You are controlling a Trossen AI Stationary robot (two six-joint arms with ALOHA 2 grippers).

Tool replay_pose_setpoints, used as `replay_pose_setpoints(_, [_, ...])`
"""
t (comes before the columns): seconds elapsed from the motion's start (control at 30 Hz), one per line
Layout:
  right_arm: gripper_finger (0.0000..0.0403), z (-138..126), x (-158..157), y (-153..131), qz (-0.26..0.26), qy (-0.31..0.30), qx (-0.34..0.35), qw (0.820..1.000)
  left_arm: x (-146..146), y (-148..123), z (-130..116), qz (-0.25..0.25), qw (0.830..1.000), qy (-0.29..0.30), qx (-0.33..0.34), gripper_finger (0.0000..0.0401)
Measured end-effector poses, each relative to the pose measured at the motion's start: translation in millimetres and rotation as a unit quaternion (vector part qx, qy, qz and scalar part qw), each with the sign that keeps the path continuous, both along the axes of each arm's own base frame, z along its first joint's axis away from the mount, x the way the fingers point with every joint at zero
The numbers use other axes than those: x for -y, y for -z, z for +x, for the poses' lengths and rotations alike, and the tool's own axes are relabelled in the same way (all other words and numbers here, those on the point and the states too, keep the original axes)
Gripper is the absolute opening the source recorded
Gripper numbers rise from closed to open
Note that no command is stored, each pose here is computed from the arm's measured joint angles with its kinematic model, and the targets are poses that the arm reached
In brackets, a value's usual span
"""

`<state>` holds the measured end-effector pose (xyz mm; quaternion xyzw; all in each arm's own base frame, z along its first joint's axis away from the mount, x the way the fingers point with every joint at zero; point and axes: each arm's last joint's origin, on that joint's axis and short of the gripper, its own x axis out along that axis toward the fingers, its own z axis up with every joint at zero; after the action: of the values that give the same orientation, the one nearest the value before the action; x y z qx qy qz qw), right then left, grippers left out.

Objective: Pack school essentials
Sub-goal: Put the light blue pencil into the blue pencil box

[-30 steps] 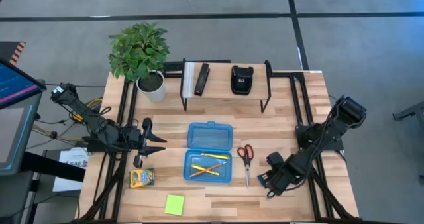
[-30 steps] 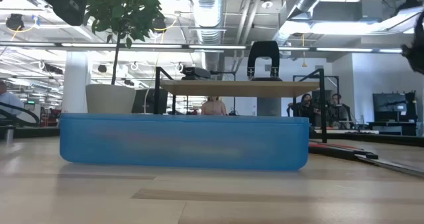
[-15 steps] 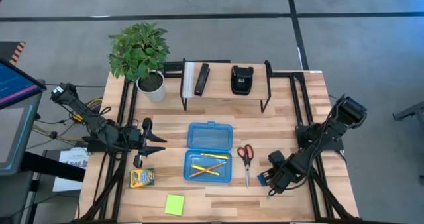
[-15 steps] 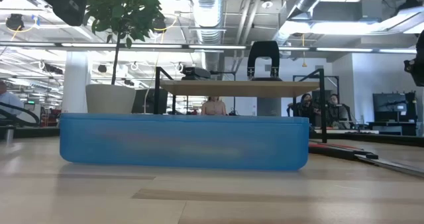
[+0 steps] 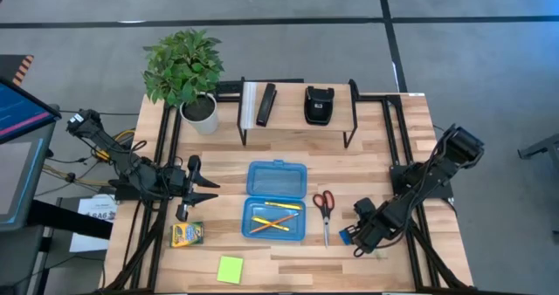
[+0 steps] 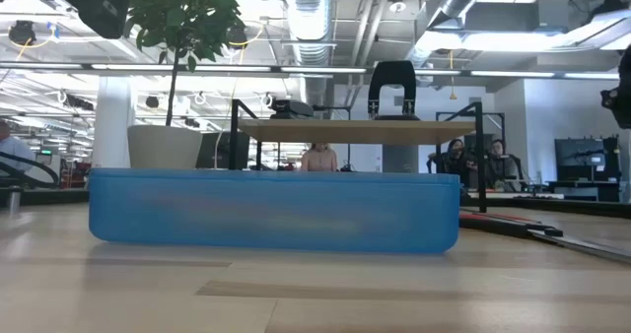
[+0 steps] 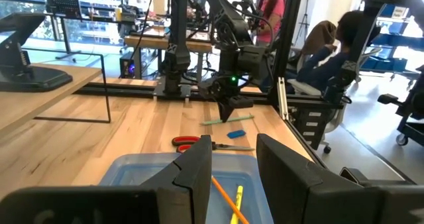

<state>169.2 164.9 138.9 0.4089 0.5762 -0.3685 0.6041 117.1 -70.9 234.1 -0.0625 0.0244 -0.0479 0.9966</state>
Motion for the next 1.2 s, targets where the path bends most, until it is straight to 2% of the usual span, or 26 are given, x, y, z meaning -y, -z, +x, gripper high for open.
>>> replay_pose_setpoints(0.17, [0.0008, -7, 6, -8, -0.007, -0.002, -0.017, 1.0, 0, 0, 0, 0.0, 1.0, 0.0, 0.0, 0.0107])
replay_pose_setpoints(0.4, [0.0007, -3, 15, -38, -0.037, -0.006, -0.015, 0.999, 0, 0, 0, -0.001, 1.0, 0.0, 0.001, 0.0107])
replay_pose_setpoints(0.67, [0.0006, 43, 31, -70, -0.065, -0.095, 0.101, 0.988, 0, 0, 0, -0.002, 1.0, 0.0, 0.002, 0.0107])
replay_pose_setpoints(0.9, [0.0002, 103, 50, -89, -0.084, -0.18, 0.212, 0.957, 0, 0, 0, -0.002, 1.0, 0.0, 0.002, 0.0107])
replay_pose_setpoints(1.07, [0.0009, 129, 58, -93, -0.1, -0.255, 0.204, 0.94, 0, 0, 0, -0.004, 1.0, 0.0, 0.002, 0.0107])
replay_pose_setpoints(1.2, [0.0025, 139, 50, -88, -0.073, -0.313, 0.195, 0.927, 0, 0, 0, -0.004, 1.0, 0.0, 0.001, 0.0107])
